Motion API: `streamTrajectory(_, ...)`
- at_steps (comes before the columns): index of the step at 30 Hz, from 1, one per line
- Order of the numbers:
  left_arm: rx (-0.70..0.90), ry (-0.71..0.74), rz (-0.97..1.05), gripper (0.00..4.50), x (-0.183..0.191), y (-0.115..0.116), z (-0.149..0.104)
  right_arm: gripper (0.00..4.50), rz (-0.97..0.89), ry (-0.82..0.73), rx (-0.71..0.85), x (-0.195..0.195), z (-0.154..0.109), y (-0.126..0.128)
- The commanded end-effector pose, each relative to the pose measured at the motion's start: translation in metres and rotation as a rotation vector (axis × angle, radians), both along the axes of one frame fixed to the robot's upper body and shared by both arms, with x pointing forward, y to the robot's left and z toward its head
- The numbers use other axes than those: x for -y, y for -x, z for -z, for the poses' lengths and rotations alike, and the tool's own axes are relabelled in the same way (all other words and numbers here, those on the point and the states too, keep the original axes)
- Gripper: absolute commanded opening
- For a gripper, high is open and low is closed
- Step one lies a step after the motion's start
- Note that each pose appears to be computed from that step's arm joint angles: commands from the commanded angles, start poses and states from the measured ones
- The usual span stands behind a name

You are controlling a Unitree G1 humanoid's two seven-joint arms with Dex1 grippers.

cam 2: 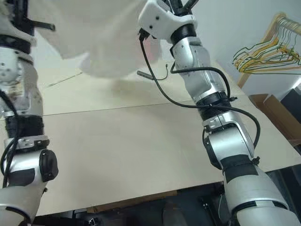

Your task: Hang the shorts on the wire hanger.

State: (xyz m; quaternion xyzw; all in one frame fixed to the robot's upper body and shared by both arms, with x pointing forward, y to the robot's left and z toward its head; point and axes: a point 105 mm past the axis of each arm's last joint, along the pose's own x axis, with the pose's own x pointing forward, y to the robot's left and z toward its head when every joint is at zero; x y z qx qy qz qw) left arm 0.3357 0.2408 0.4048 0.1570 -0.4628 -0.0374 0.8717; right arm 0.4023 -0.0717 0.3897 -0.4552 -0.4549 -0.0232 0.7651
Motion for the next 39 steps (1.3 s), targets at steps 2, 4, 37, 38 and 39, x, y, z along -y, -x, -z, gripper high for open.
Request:
streamTrajectory(2, -0.155, -0.111, 0.141, 0.00, -0.015, 0.037, 0.039, 0.04, -0.014, 0.181, -0.222, 0.020, 0.066, -0.007)
streamTrajectory(4, -0.306, -0.189, 0.194, 0.00, -0.013, 0.040, 0.072, 0.04, -0.053, 0.313, -0.344, 0.014, 0.108, -0.006)
streamTrajectory(37, -1.517, -0.914, 0.593, 3.02, -0.015, 0.162, 0.300, 2.86, -0.448, 0.974, -1.384, 0.067, 0.271, 0.132)
streamTrajectory(38, -1.528, -0.925, 0.568, 3.34, -0.020, 0.160, 0.299, 3.19, -0.496, 0.917, -1.403, 0.067, 0.263, 0.136)
streamTrajectory(39, -1.540, -0.942, 0.534, 3.65, -0.026, 0.157, 0.297, 3.56, -0.531, 0.861, -1.421, 0.068, 0.255, 0.138)
